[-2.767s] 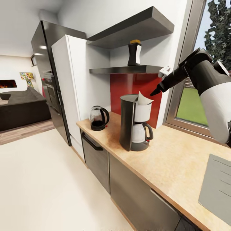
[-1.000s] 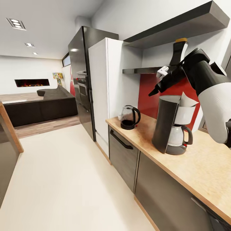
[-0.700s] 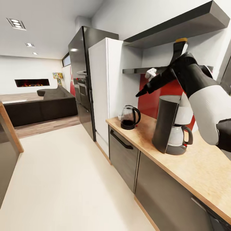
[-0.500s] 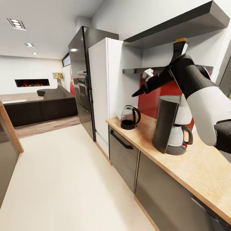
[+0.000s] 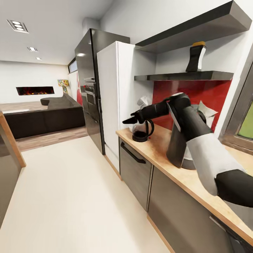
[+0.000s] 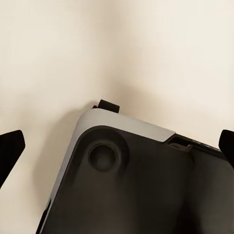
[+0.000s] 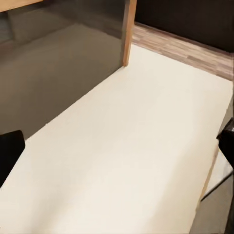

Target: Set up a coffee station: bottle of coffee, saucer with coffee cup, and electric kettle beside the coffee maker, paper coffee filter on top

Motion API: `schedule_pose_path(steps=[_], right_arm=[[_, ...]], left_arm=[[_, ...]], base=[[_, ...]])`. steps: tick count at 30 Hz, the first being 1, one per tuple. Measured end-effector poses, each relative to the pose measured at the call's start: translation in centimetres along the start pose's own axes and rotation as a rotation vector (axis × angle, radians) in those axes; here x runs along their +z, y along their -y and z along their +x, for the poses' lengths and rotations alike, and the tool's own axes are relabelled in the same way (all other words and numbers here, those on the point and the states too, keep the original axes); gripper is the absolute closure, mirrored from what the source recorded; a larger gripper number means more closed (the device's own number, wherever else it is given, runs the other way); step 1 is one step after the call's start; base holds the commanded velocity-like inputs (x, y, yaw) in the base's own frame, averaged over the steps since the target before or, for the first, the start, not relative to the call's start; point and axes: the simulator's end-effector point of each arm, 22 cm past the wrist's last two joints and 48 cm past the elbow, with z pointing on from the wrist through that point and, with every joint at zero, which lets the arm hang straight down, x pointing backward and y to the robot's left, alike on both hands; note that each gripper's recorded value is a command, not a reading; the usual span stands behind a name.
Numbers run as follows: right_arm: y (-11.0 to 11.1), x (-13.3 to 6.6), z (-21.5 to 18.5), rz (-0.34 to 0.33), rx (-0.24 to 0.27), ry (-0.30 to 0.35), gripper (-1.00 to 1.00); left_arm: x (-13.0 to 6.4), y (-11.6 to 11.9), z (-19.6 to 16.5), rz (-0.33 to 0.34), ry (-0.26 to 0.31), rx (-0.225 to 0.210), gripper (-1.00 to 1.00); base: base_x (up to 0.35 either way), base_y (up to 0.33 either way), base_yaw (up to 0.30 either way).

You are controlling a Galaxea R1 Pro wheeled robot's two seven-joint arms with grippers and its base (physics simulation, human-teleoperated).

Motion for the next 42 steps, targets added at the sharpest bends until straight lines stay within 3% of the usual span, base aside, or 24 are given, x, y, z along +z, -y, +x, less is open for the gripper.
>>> schedule_pose_path(steps=[5, 6, 11, 13, 15, 18, 20, 22, 23, 27, 31, 42], right_arm=[[-4.9, 2.1, 1.5, -0.055, 0.018, 0.045, -1.00], [-6.6, 2.5, 2.5, -0.089, 0.041, 0.061, -1.00], [-10.8, 4.0, 7.0, -0.189, 0.131, 0.088, -1.00], [-14.1, 5.9, 13.9, -0.250, 0.183, 0.109, -1.00], [-15.2, 6.5, 16.3, -0.266, 0.207, 0.110, -1.00], [-17.2, 7.1, 21.2, -0.282, 0.274, 0.085, -1.00], [-19.0, 7.4, 27.5, -0.284, 0.345, 0.041, -1.00], [-20.6, 7.8, 32.8, -0.289, 0.383, 0.021, -1.00], [-21.0, 7.6, 37.5, -0.281, 0.416, -0.015, -1.00], [-22.2, 5.8, 49.6, -0.240, 0.519, -0.133, -1.00], [-24.0, 3.8, 57.7, -0.193, 0.577, -0.203, -1.00], [-28.7, -1.2, 69.3, -0.080, 0.719, -0.365, -1.00]], left_arm=[[0.0, 0.0, 0.0, 0.000, 0.000, 0.000, -1.00], [0.0, 0.0, 0.0, 0.000, 0.000, 0.000, -1.00], [0.0, 0.0, 0.0, 0.000, 0.000, 0.000, -1.00], [0.0, 0.0, 0.0, 0.000, 0.000, 0.000, -1.00], [0.0, 0.0, 0.0, 0.000, 0.001, 0.000, -1.00], [0.0, 0.0, 0.0, 0.000, 0.002, 0.000, -1.00], [0.0, 0.0, -0.1, 0.000, 0.003, 0.000, -1.00], [0.0, 0.0, -0.1, 0.000, 0.004, -0.001, -1.00], [0.0, 0.0, -0.2, 0.000, 0.006, -0.002, -1.00], [0.0, 0.0, -0.5, -0.001, 0.011, -0.006, -1.00], [0.0, -0.2, -0.6, -0.005, 0.013, -0.017, -1.00], [0.0, -0.2, -0.7, -0.003, 0.016, -0.034, -1.00]], base=[[0.000, 0.000, 0.000], [0.000, 0.000, 0.000], [0.000, 0.000, 0.000], [0.000, 0.000, 0.000], [0.000, 0.000, 0.000], [0.000, 0.000, 0.000], [0.000, 0.000, 0.000], [0.000, 0.000, 0.000], [0.000, 0.000, 0.000], [0.000, 0.000, 0.000], [0.000, 0.000, 0.000], [0.000, 0.000, 0.000]])
